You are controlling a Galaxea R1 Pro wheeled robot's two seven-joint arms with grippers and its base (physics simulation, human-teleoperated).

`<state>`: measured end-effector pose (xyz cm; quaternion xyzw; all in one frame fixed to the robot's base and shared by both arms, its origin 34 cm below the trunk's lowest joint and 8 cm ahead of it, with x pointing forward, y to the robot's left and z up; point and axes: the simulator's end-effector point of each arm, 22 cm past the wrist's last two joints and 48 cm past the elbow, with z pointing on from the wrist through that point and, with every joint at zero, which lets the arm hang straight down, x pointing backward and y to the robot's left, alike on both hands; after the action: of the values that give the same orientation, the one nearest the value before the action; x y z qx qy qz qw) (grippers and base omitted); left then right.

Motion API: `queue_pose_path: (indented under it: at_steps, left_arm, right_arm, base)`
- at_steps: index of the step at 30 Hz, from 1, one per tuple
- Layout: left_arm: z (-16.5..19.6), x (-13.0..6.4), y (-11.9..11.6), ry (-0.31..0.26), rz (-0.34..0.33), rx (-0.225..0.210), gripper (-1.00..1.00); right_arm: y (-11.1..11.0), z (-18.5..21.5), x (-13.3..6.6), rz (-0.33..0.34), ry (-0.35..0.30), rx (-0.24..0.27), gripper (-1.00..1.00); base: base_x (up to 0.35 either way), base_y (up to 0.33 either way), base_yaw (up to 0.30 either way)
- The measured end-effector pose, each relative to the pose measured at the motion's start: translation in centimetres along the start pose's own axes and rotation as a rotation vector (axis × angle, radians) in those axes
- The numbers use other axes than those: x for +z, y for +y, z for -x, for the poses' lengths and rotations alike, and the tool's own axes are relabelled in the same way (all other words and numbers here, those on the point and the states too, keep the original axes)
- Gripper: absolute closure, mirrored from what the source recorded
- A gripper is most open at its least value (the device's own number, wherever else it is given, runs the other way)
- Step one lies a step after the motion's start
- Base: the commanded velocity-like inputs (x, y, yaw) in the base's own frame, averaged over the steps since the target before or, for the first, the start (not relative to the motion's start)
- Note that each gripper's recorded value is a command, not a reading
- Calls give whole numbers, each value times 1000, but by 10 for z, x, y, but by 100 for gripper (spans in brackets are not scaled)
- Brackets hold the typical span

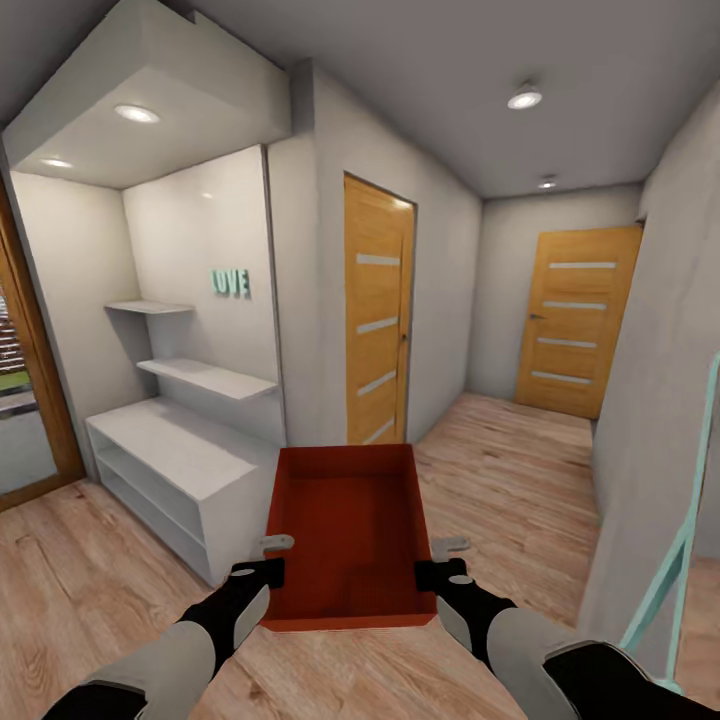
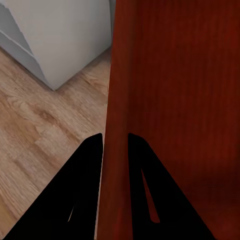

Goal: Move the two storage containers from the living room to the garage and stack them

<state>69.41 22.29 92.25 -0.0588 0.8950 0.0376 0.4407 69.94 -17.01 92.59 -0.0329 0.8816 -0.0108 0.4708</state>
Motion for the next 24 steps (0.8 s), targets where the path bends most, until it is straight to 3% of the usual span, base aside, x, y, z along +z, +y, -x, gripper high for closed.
queue_pose_path:
  at_steps: [24]
  left_arm:
    - [0,0,0,-1,-1,0,100]
  right_arm:
    - [0,0,0,0,-1,1,100]
  base:
    - [323,98,-236]
